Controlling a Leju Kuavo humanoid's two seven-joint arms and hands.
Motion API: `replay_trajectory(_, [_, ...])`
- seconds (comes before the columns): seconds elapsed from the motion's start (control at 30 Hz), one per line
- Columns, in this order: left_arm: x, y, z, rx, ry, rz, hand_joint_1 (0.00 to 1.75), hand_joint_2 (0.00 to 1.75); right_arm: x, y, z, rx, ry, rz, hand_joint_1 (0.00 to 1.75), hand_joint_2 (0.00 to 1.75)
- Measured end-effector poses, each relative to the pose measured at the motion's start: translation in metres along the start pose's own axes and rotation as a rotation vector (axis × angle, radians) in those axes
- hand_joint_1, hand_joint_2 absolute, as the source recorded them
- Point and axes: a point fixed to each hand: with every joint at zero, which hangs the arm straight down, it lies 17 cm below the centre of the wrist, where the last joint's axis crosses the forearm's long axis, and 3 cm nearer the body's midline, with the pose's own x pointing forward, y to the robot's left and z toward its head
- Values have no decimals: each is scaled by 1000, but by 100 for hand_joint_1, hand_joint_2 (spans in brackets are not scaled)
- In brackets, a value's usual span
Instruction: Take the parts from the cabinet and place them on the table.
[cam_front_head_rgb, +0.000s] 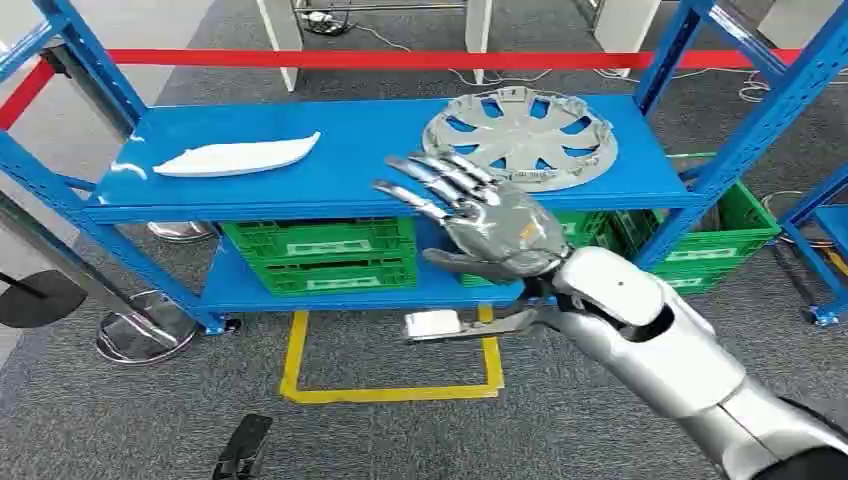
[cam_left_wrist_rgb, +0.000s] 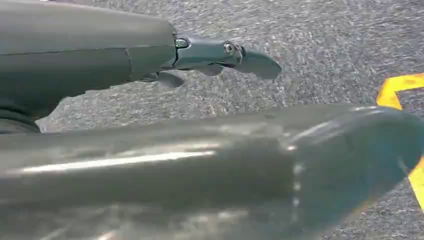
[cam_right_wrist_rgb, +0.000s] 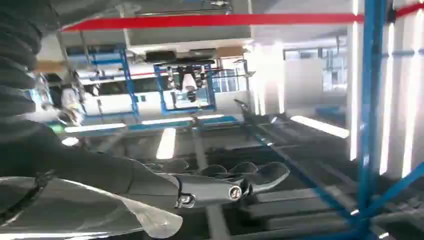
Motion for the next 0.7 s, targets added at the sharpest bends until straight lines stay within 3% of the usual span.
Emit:
replay_trajectory(0.07, [2, 0, 0, -1, -6, -6, 0, 0, 3, 5, -8, 38, -30, 28, 0, 175])
replay_trajectory(0.1, [3, 0, -1, -2, -7, -7, 0, 175, 4, 6, -12, 51, -44, 40, 0, 175])
replay_trajectory(0.33, [5, -1, -1, -8, -13, -14, 0, 175, 19, 17, -30, 154, -146, 107, 0, 175])
replay_trajectory(0.37, [5, -2, -1, -9, -13, -14, 0, 175, 20, 18, -32, 163, -154, 112, 0, 0])
replay_trajectory(0.4, [5, -2, -1, -9, -13, -14, 0, 0, 21, 19, -33, 169, -159, 113, 0, 0])
replay_trajectory(0.47, [6, -2, -1, -10, -16, -14, 0, 0, 25, 22, -34, 186, -177, 122, 0, 0])
replay_trajectory(0.5, [8, -2, -1, -10, -24, -14, 0, 0, 26, 24, -35, 191, -186, 131, 0, 175])
replay_trajectory(0.7, [22, -3, 0, -12, -98, -1, 0, 0, 23, 38, -30, 239, -201, 176, 0, 175])
